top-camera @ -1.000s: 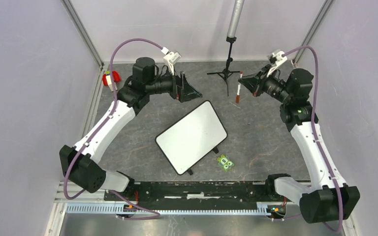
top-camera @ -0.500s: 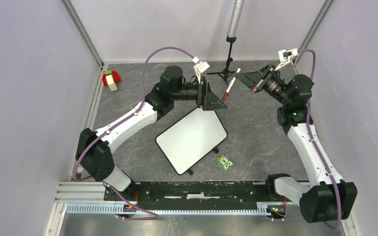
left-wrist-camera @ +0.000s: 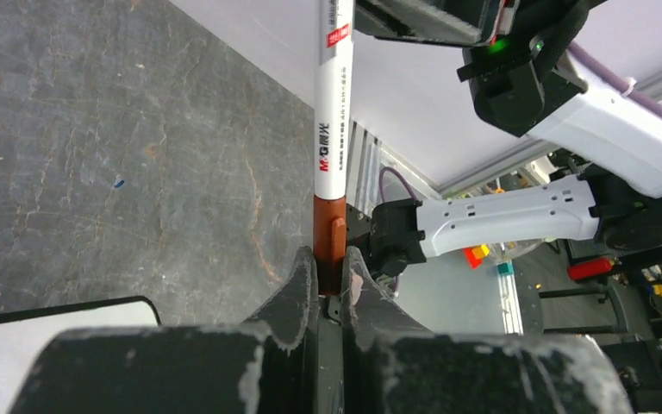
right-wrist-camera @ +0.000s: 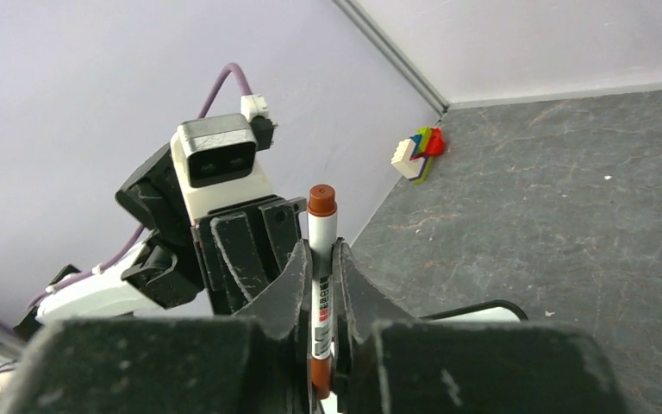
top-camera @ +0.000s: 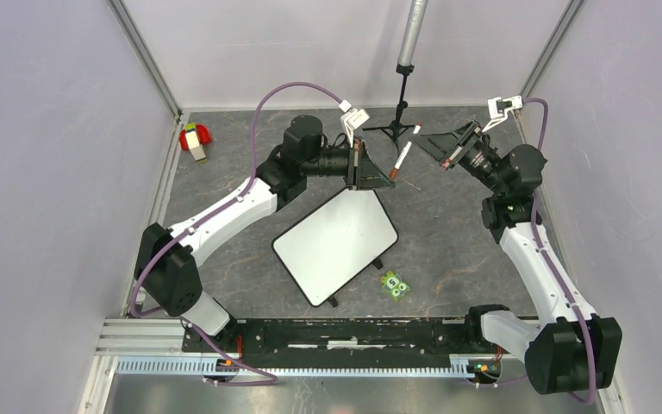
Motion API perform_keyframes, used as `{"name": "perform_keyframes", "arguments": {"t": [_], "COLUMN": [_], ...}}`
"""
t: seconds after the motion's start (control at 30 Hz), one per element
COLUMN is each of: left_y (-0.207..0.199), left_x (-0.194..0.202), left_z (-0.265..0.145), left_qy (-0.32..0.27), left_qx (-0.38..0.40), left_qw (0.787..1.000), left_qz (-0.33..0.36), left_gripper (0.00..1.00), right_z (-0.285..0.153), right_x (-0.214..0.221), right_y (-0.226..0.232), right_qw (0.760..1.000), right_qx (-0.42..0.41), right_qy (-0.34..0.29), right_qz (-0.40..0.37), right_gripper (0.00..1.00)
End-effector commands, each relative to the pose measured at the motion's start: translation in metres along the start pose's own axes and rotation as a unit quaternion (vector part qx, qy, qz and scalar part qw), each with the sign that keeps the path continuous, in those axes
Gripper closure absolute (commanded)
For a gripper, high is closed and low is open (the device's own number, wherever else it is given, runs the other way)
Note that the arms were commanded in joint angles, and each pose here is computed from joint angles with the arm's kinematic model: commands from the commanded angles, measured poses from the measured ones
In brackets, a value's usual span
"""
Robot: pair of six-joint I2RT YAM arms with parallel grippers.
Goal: Write a sentence on the whiteboard
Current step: Open the whiteboard marker at the center of the board.
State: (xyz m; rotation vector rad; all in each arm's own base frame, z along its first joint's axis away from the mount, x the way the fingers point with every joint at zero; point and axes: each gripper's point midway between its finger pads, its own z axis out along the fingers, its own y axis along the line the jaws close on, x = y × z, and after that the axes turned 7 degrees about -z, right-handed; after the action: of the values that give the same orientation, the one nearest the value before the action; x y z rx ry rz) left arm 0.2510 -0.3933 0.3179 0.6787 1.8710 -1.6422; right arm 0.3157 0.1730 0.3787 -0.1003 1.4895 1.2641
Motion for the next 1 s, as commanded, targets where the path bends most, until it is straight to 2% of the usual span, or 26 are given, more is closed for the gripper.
{"name": "perform_keyframes", "arguments": {"t": [0.0,0.03,0.13,0.27,0.3,0.43,0.63,0.7,0.8,0.87,0.97], "left_y": [-0.007,-0.002,0.011,0.026,0.030,0.046,0.055,0.056,0.059,0.060,0.058], "left_x": [-0.010,-0.005,0.011,0.036,0.039,0.048,0.061,0.060,0.058,0.056,0.055], "left_z": [-0.006,-0.012,-0.032,-0.061,-0.067,-0.085,-0.088,-0.087,-0.086,-0.085,-0.084], "left_qy": [0.002,0.015,0.065,0.140,0.152,0.184,0.264,0.275,0.290,0.296,0.298], "left_qx": [0.004,-0.007,-0.041,-0.086,-0.101,-0.162,-0.238,-0.253,-0.272,-0.287,-0.299], "left_qw": [0.999,0.998,0.990,0.966,0.961,0.927,0.832,0.810,0.780,0.764,0.753], "left_qz": [0.052,0.059,0.120,0.198,0.208,0.285,0.425,0.452,0.483,0.496,0.505], "left_gripper": [0.98,0.97,0.98,0.98,0.98,0.98,0.98,0.98,0.98,0.98,0.98], "right_z": [-0.009,-0.010,-0.017,-0.030,-0.034,-0.045,-0.047,-0.048,-0.051,-0.054,-0.057], "right_x": [0.009,0.014,0.032,0.057,0.064,0.083,0.100,0.109,0.124,0.134,0.147], "right_y": [0.036,0.037,0.038,0.030,0.025,0.004,-0.004,-0.005,-0.006,-0.006,-0.009], "right_qw": [0.994,0.991,0.978,0.954,0.951,0.939,0.949,0.948,0.946,0.944,0.939], "right_qx": [-0.087,-0.097,-0.117,-0.142,-0.138,-0.107,-0.069,-0.063,-0.057,-0.056,-0.053], "right_qy": [0.026,0.044,0.107,0.178,0.200,0.257,0.278,0.293,0.311,0.319,0.334], "right_qz": [-0.062,-0.083,-0.134,-0.193,-0.190,-0.201,-0.134,-0.108,-0.076,-0.068,-0.059], "right_gripper": [0.78,0.69,0.50,0.31,0.29,0.28,0.31,0.34,0.41,0.42,0.42]}}
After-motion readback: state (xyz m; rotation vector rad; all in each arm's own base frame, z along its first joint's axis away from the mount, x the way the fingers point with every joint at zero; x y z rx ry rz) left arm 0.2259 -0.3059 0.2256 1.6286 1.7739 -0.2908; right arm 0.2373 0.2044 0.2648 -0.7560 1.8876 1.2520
